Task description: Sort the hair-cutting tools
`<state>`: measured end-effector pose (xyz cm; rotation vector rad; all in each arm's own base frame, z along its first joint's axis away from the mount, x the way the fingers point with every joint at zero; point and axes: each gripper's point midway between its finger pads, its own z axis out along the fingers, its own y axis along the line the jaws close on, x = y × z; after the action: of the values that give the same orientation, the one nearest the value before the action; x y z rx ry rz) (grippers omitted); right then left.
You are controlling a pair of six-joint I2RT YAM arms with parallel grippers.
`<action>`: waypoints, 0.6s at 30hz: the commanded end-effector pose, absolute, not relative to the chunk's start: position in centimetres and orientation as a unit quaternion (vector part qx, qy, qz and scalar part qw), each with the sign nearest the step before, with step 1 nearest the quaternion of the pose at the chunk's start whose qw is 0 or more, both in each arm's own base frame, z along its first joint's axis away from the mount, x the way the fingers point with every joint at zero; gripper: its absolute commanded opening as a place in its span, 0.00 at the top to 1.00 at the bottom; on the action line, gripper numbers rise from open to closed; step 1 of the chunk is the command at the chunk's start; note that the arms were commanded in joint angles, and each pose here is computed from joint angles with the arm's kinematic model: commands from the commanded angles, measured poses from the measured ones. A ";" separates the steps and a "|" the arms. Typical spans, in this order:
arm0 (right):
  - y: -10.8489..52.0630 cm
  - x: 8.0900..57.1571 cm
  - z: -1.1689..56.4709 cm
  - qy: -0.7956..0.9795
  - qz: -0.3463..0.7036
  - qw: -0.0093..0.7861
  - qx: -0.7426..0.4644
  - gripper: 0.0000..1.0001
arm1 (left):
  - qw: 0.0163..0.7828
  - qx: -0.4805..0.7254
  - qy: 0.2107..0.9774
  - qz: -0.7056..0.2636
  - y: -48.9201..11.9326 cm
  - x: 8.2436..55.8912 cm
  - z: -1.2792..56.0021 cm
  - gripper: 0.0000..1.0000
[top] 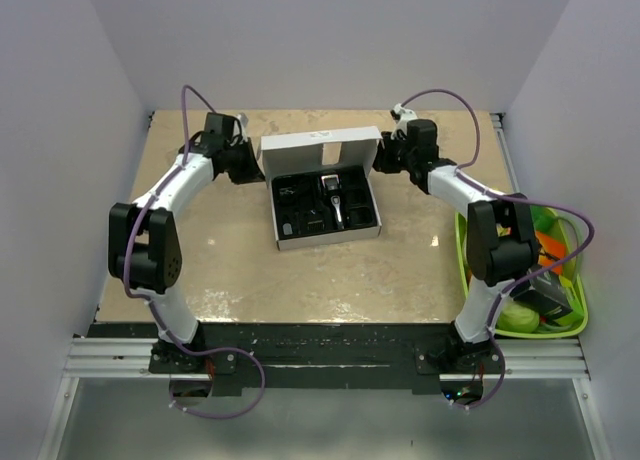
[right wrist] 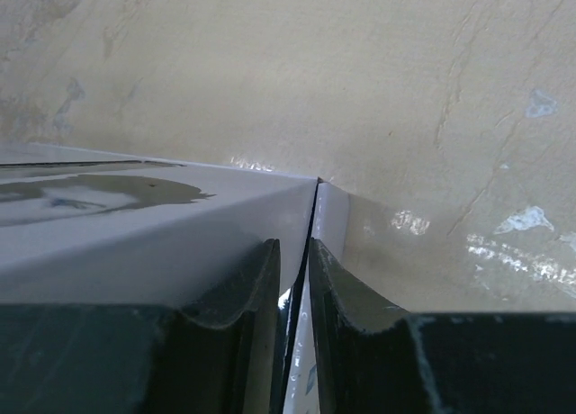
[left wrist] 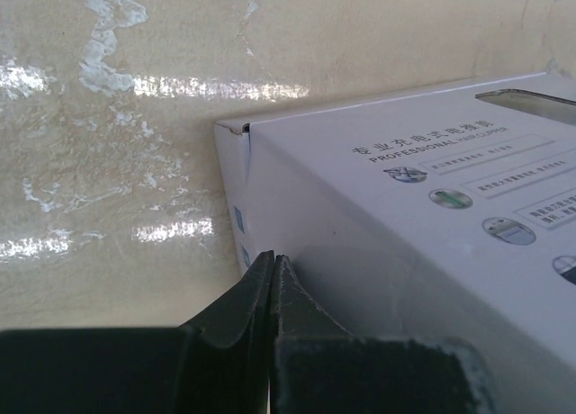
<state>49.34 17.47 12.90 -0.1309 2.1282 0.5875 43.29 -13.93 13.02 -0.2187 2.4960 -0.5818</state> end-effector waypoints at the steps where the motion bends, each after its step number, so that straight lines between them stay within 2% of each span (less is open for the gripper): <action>1: 18.6 48.6 15.6 0.845 0.245 0.470 -0.075 0.77 | 0.301 -0.070 0.920 -0.240 -14.9 42.9 14.9 0.98; 5: 19.1 48.2 15.5 0.846 0.247 0.467 -0.076 0.81 | 0.300 -0.071 0.920 -0.242 -15.0 42.6 14.8 0.98; 18: 18.5 47.0 14.6 0.852 0.233 0.463 -0.075 0.83 | 0.295 -0.063 0.922 -0.244 -15.9 41.6 14.0 0.99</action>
<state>47.63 18.05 12.92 -0.1522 2.1353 0.5692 41.48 -14.82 11.64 -0.1962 2.5250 -0.5958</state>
